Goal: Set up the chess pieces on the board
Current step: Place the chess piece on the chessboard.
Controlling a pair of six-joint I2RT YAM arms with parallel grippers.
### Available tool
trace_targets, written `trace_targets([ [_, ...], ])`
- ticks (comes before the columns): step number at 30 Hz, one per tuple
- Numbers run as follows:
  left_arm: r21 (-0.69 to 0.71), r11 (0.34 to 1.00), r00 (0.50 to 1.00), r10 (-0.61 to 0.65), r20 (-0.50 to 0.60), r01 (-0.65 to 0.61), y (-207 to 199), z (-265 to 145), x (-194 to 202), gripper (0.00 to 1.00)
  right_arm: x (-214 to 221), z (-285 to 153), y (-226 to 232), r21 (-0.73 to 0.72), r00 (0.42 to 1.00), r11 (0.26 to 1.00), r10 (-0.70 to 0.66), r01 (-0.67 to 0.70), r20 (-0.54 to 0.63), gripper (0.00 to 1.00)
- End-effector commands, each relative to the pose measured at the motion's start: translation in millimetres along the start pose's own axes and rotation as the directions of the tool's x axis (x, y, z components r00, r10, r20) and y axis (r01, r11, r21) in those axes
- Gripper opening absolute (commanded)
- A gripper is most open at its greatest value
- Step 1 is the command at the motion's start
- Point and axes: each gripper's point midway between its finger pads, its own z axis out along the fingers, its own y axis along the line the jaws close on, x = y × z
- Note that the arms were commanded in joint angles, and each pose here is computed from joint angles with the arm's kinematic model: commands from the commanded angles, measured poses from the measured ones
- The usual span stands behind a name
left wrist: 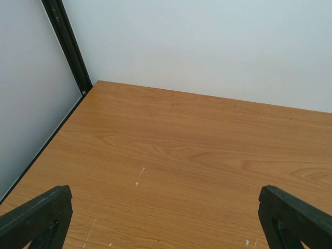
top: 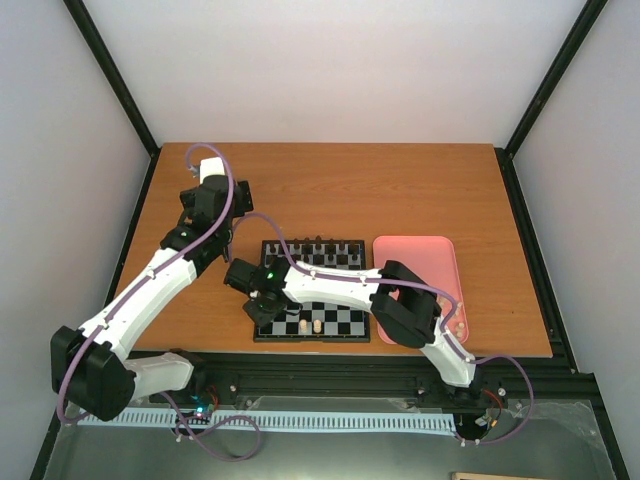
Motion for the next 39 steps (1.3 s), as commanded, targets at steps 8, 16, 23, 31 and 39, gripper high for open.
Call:
trace_targets([
  [8, 0.004, 1.000, 1.000, -0.011, 0.014, 0.011, -2, -1, -4, 1.00, -6, 4, 7, 0.001, 1.000, 1.000, -0.024, 0.024, 0.016, 0.04],
  [16, 0.006, 1.000, 1.000, -0.008, 0.011, 0.008, -3, 0, -3, 1.00, -7, 5, 8, -0.005, 1.000, 1.000, -0.022, 0.022, 0.022, 0.05],
  [23, 0.005, 1.000, 1.000, -0.009, 0.012, 0.009, -2, -1, -3, 1.00, -7, 7, 4, 0.017, 1.000, 1.000, -0.023, 0.022, 0.022, 0.05],
  [31, 0.004, 1.000, 1.000, -0.004, 0.007, 0.004, -4, 1, -2, 1.00, -6, 4, 5, 0.007, 1.000, 1.000, -0.021, 0.020, 0.023, 0.16],
  [39, 0.003, 1.000, 1.000, -0.002, 0.006, 0.002, -4, 2, -2, 1.00, -10, -4, 10, -0.012, 0.998, 0.999, -0.035, 0.035, 0.053, 0.24],
])
